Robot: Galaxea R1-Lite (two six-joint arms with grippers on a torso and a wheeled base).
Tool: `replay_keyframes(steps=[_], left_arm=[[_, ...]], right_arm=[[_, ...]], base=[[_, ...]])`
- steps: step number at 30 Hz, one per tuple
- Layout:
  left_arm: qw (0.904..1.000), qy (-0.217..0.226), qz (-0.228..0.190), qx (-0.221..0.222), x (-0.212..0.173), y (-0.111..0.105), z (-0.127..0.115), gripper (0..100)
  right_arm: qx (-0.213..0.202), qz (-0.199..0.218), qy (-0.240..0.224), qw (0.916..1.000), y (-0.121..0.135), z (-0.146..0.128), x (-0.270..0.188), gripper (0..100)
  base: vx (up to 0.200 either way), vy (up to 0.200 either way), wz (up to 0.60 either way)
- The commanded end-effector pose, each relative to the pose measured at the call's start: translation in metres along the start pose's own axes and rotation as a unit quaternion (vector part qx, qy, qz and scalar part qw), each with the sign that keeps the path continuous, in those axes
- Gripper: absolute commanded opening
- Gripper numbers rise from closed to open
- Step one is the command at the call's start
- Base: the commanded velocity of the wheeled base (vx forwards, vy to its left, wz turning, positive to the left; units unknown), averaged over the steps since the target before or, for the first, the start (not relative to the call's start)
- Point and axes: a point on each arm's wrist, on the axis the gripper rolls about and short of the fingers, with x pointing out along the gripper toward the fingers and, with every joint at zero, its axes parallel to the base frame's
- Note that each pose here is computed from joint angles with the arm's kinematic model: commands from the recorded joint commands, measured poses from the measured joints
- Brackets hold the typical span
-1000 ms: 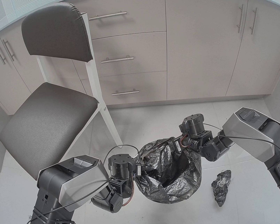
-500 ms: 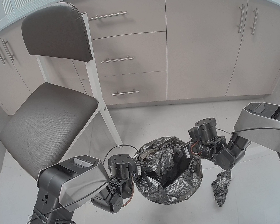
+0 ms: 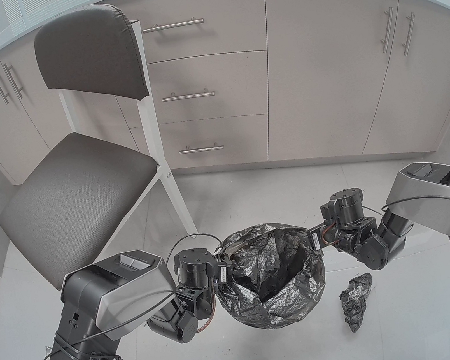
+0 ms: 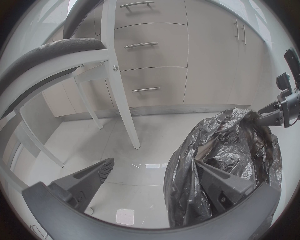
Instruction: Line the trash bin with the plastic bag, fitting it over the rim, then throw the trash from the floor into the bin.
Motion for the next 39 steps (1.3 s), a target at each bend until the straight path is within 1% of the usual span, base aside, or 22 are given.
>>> replay_keyframes(steps=[1, 4, 5, 9, 18, 28, 32, 33, 34, 36, 39], left_arm=[[1.0000, 0.000, 0.000, 0.000, 0.000, 0.000, 0.000, 100], [1.0000, 0.001, 0.001, 0.000, 0.000, 0.000, -0.001, 100], [1.0000, 0.001, 0.001, 0.000, 0.001, 0.000, -0.002, 100], [1.0000, 0.002, 0.000, 0.001, 0.001, 0.000, -0.003, 100], [1.0000, 0.004, 0.000, 0.002, 0.002, 0.000, -0.005, 100], [1.0000, 0.002, 0.000, 0.000, 0.002, 0.000, -0.004, 100], [1.0000, 0.001, 0.000, -0.002, 0.002, 0.000, -0.003, 100], [1.0000, 0.000, 0.001, -0.003, 0.002, 0.000, -0.002, 100], [1.0000, 0.000, 0.001, -0.004, 0.002, 0.000, -0.002, 100], [1.0000, -0.001, 0.000, -0.007, 0.002, 0.000, -0.001, 100], [1.0000, -0.003, -0.001, -0.009, 0.001, -0.001, 0.001, 100]], right_arm=[[0.003, -0.006, -0.002, 1.0000, -0.005, -0.002, 0.007, 100], [0.006, -0.011, -0.005, 0.9999, -0.009, 0.001, 0.009, 100], [0.009, -0.017, -0.009, 0.9998, -0.014, 0.003, 0.013, 100], [0.011, -0.024, -0.008, 0.9996, -0.019, -0.001, 0.024, 100], [0.015, -0.029, -0.015, 0.9993, -0.020, -0.011, 0.051, 100], [0.013, -0.027, -0.008, 0.9995, -0.017, -0.020, 0.055, 100], [0.013, -0.024, -0.015, 0.9995, -0.014, -0.014, 0.050, 100], [0.012, -0.021, -0.017, 0.9996, -0.013, -0.009, 0.042, 100], [0.011, -0.012, -0.023, 0.9996, -0.008, 0.004, 0.027, 100], [0.007, 0.010, -0.029, 0.9995, -0.003, 0.016, 0.010, 100], [0.004, 0.038, -0.033, 0.9987, 0.003, 0.026, -0.010, 100]], base=[[0.000, 0.000, 0.00], [0.000, 0.000, 0.00], [0.000, 0.000, 0.00], [0.000, 0.000, 0.00], [0.000, 0.000, 0.00], [0.000, 0.000, 0.00], [0.000, 0.000, 0.00], [0.000, 0.000, 0.00], [0.000, 0.000, 0.00], [0.000, 0.000, 0.00], [0.000, 0.000, 0.00]])
